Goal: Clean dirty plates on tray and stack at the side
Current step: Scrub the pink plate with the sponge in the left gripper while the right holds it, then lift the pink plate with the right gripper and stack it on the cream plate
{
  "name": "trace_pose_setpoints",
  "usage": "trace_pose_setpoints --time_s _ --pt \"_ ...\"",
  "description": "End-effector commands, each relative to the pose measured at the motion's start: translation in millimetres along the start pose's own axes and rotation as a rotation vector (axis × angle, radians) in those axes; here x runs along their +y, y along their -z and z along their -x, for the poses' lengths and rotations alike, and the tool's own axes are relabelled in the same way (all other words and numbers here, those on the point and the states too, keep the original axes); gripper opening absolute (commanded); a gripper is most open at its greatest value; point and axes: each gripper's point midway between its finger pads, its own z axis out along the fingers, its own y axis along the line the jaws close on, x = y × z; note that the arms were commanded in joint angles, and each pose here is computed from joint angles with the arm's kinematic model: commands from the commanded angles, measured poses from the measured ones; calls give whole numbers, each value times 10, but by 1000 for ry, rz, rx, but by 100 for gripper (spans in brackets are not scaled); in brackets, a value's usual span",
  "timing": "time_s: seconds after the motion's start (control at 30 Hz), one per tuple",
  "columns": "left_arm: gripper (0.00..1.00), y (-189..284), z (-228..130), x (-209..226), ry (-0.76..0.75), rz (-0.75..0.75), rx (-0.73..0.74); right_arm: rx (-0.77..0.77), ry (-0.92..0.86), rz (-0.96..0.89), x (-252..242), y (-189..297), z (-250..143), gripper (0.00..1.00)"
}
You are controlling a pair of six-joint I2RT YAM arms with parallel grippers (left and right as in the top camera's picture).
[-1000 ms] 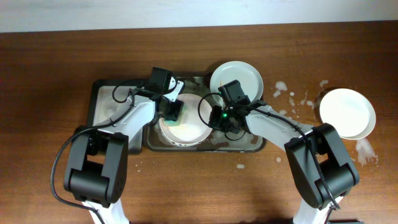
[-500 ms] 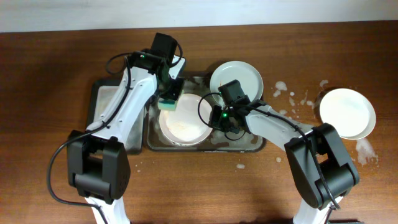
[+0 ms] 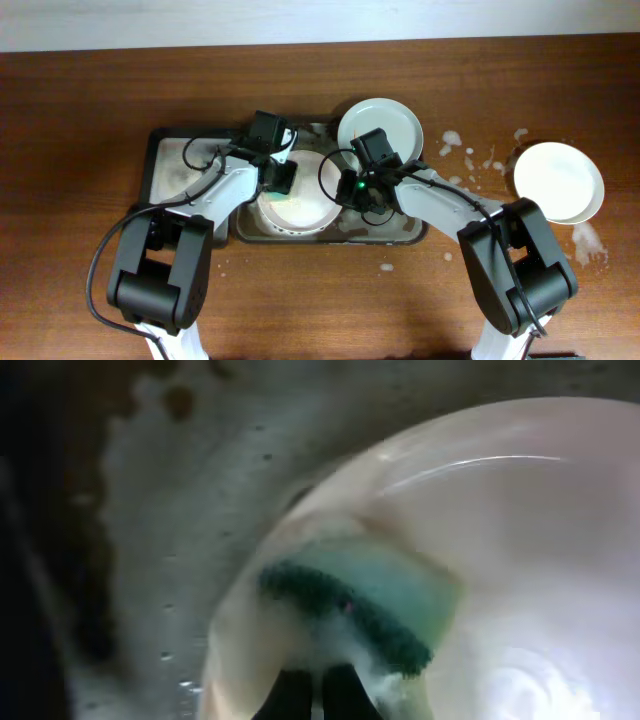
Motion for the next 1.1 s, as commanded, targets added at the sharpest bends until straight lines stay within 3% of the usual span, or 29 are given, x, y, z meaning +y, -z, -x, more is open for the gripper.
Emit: trace_pose_setpoints --time_s 0.0,0.17,0.37,0.47,0.53,0.57,0.63,0.7,0.87,0.97,1.07 --pt "1 -107 -203 467 6 254 48 -5 4 -24 -65 -12 8 4" --pt "0 -18 18 359 -23 247 8 -4 4 -24 -65 -12 7 4" --pt "1 441 487 518 8 408 -41 -5 4 -25 -67 -12 7 4" --pt "0 634 673 532 21 415 -63 -4 4 -24 -66 -12 7 4" --pt "0 683 673 388 30 316 -37 -5 4 -24 -66 -12 7 4" --pt "0 637 538 90 25 129 28 8 9 -3 -25 -2 -14 4" --pt "0 631 409 -25 34 44 82 19 123 63 151 106 -11 4" --pt "0 633 353 96 105 51 104 -36 152 25 182 355 81 4" --pt "0 633 346 322 221 -73 105 -334 208 -176 36 1523 304 4" --pt "1 626 396 325 219 -73 85 -556 228 -451 -348 2252 417 4" --pt "0 617 426 326 218 -73 72 -709 315 -732 -421 2595 356 4"
